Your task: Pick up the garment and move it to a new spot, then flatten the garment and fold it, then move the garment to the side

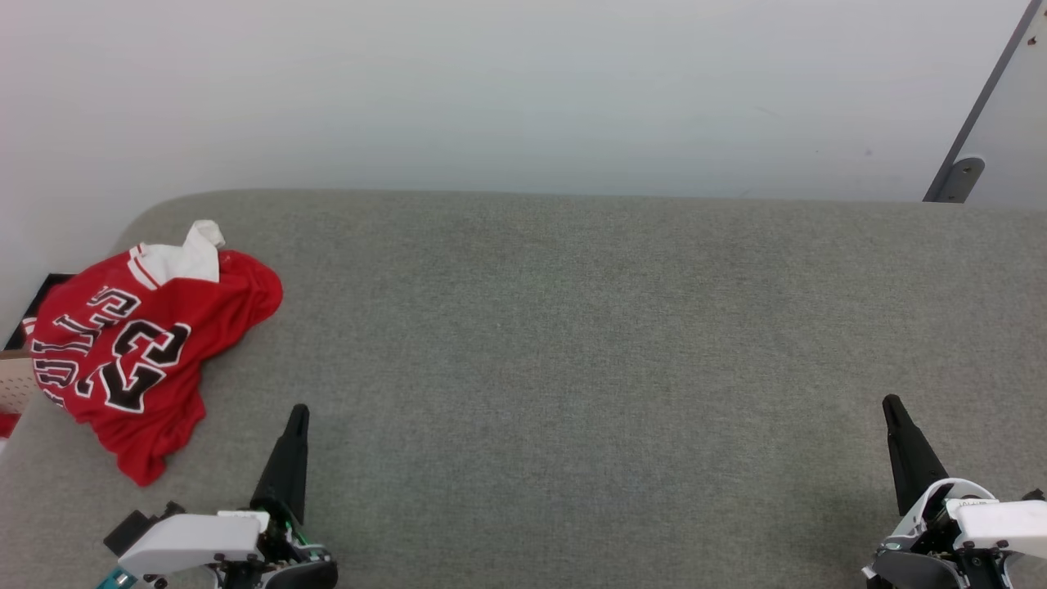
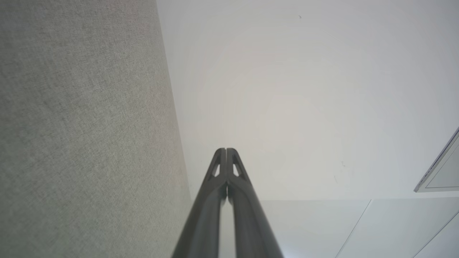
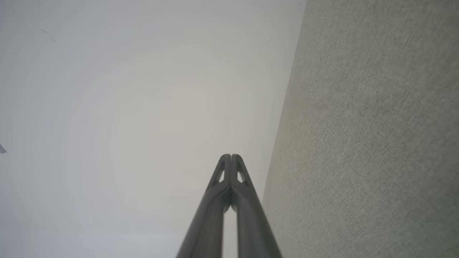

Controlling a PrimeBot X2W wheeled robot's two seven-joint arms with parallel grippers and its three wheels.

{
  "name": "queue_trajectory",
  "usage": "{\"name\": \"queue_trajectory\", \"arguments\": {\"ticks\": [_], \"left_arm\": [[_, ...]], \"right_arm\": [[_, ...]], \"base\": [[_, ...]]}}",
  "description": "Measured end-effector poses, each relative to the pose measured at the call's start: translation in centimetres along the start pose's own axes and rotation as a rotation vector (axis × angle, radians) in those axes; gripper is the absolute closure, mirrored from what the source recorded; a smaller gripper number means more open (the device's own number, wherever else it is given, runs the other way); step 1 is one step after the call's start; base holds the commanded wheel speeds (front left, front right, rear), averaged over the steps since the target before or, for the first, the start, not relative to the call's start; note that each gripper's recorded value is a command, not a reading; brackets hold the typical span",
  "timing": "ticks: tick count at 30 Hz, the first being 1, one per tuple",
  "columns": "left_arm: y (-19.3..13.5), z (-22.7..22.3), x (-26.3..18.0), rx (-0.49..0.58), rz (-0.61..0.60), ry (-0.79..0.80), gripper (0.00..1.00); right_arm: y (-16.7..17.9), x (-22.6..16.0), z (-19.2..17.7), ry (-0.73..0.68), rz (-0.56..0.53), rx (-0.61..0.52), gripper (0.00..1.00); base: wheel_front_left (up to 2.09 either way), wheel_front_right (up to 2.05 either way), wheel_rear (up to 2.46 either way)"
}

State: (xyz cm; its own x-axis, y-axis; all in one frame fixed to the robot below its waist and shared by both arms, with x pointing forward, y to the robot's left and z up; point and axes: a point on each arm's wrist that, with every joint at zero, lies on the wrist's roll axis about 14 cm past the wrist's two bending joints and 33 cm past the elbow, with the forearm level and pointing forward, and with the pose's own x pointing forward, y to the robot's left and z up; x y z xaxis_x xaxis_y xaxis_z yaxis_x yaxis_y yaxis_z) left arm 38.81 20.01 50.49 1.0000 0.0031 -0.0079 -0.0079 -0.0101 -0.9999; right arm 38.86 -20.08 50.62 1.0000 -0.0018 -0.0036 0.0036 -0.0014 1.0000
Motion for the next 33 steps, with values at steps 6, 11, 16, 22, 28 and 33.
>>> {"name": "queue_trajectory", "arguments": {"ticks": [6,11,16,22,28,33], "left_arm": [[0.4,-0.1,-0.1,-0.003,0.012,0.000,0.00],[3.4,-0.3,-1.5,-0.018,0.101,0.000,0.00],[3.3,-0.5,-1.6,-0.015,0.101,-0.003,0.00],[2.4,-0.7,-1.6,-0.004,0.077,-0.006,0.00],[1.4,-0.8,-1.5,0.014,0.051,-0.005,0.00],[0.8,-0.6,-1.5,0.034,0.038,-0.013,0.00]], "right_arm": [[-0.4,-0.1,0.0,-0.001,-0.011,0.002,0.00],[-3.3,-1.5,0.1,-0.008,-0.100,0.011,0.00],[-3.7,-1.8,-0.2,-0.012,-0.109,0.008,0.00],[-3.1,-1.6,-0.8,-0.010,-0.091,-0.004,0.00],[-2.4,-1.4,-1.2,-0.014,-0.071,-0.025,0.00],[-2.1,-1.3,-1.5,-0.013,-0.060,-0.057,0.00]], "base": [[0.00,0.00,0.00],[0.00,0.00,0.00],[0.00,0.00,0.00],[0.00,0.00,0.00],[0.00,0.00,0.00],[0.00,0.00,0.00]]}}
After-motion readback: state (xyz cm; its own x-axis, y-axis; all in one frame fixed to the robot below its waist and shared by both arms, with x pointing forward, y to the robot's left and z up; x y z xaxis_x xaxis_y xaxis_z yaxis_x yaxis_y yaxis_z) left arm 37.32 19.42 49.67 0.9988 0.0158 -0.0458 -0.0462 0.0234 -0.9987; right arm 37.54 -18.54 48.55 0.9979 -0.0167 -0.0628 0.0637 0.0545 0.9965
